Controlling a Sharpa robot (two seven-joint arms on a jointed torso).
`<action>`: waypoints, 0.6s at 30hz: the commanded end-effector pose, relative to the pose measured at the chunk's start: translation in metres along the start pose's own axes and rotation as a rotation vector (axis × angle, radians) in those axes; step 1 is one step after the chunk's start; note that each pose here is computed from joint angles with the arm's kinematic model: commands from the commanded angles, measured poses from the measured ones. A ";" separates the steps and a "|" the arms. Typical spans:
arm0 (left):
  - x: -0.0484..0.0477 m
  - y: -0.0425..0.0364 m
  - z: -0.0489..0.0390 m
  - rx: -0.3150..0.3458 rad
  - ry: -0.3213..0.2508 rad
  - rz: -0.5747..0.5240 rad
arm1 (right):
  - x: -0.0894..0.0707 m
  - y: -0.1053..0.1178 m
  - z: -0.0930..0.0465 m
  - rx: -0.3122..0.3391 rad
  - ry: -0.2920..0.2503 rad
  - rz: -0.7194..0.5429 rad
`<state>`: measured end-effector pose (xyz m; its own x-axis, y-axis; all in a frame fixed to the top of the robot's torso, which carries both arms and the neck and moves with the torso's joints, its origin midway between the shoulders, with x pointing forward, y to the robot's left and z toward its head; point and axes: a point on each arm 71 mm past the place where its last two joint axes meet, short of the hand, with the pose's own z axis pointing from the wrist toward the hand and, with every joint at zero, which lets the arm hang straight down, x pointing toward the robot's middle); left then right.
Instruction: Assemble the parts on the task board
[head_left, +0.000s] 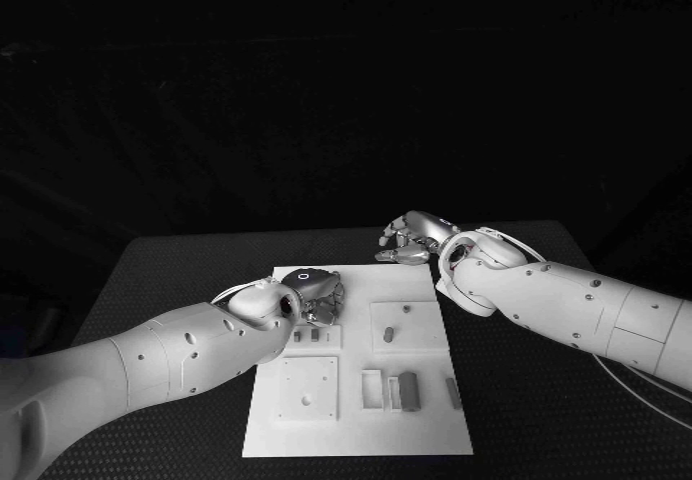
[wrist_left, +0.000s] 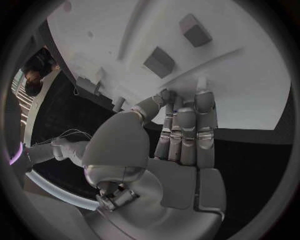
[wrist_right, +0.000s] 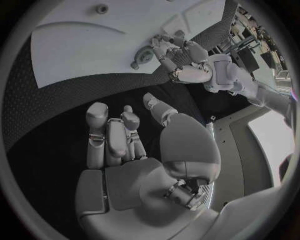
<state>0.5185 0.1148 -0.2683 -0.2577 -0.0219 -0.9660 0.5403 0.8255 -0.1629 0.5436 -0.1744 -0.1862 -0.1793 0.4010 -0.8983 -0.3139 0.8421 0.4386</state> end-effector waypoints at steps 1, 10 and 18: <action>0.0133 0.0030 -0.0031 -0.014 0.055 0.012 | 0.001 0.001 0.000 -0.007 0.008 -0.003; 0.0102 0.0039 -0.0046 -0.002 0.008 0.009 | 0.000 0.000 0.000 -0.005 0.008 -0.004; 0.0054 0.0093 -0.0089 0.005 -0.069 -0.022 | -0.001 -0.002 -0.001 -0.003 0.005 -0.004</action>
<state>0.5165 0.1257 -0.2714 -0.2253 -0.0519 -0.9729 0.5382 0.8257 -0.1687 0.5437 -0.1777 -0.1862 -0.1772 0.4001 -0.8992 -0.3098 0.8445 0.4368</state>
